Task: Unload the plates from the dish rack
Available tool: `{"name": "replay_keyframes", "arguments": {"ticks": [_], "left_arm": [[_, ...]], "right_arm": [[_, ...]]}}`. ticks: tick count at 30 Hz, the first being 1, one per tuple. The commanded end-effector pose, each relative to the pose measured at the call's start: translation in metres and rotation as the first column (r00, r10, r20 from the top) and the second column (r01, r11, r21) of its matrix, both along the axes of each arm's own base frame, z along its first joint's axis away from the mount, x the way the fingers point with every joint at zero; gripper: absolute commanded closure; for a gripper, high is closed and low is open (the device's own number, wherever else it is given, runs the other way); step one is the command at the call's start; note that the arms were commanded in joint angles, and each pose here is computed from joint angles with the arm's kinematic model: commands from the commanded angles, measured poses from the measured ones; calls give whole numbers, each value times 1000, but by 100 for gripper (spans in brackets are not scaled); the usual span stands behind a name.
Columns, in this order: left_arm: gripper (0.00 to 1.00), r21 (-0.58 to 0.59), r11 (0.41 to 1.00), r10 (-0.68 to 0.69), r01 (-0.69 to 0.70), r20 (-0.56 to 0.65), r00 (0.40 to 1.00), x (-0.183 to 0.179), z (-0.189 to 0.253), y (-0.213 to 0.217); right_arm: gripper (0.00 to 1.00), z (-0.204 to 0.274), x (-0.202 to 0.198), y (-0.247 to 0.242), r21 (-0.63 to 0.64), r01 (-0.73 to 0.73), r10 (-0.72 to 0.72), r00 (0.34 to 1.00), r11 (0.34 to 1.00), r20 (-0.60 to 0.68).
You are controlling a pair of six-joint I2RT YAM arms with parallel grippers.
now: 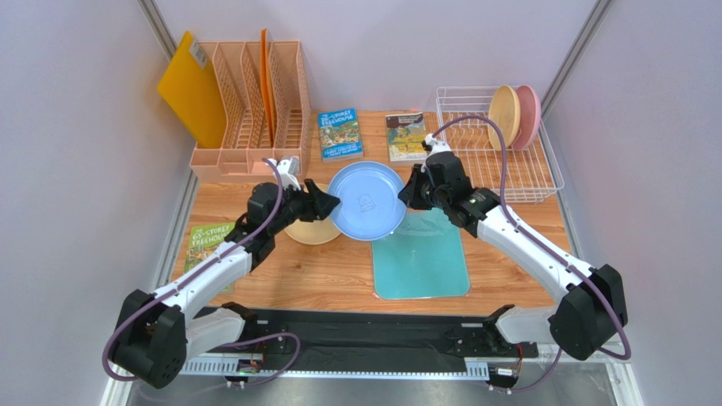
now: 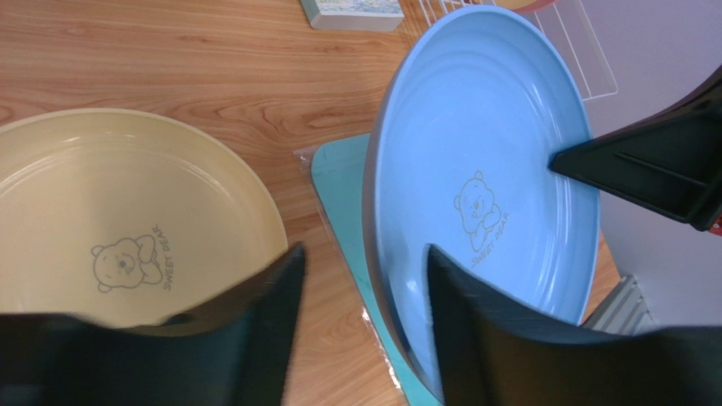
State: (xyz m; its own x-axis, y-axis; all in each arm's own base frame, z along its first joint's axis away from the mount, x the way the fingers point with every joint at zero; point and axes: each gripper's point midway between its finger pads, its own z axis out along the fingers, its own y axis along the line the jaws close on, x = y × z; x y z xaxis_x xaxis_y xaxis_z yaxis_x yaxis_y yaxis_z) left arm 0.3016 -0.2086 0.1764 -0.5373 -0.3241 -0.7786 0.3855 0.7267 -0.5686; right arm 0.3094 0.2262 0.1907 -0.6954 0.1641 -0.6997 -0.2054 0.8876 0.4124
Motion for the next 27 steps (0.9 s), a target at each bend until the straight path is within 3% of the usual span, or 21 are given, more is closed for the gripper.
{"name": "replay_keyframes", "arguments": {"ticks": [1,2,4,6,7,9,10,11,16,27], "left_arm": [[64,-34,999,-10,12,46,999,2,14,-5],[82,-34,999,-12,13,41,999,3,12,-5],[100,-33,999,-7,8,38,999,4,12,-5],[100,-17,1000,14,-13,26,1000,5,8,-1],[100,-8,1000,26,-26,25,999,6,8,1],[100,60,993,101,-101,2,995,10,-1,17],[100,86,987,135,-134,0,991,12,-2,23],[100,135,978,163,-160,-10,987,10,-8,32],[100,250,916,317,-313,26,948,17,-12,68],[100,383,798,502,-465,3,865,29,-43,118]], "right_arm": [[100,24,8,21,115,-38,32,998,993,58],[100,24,9,22,116,-37,31,998,993,56],[100,21,9,22,110,-39,33,998,993,52],[98,21,10,22,107,-34,29,998,994,56],[83,21,12,18,94,-18,13,998,995,55],[66,23,16,10,55,11,-15,997,998,75],[33,20,19,0,8,51,-52,996,999,76],[24,20,21,-7,-24,75,-72,994,997,87],[18,16,29,-43,-172,175,-153,980,969,130],[17,8,37,-83,-226,245,-223,967,943,119]]}}
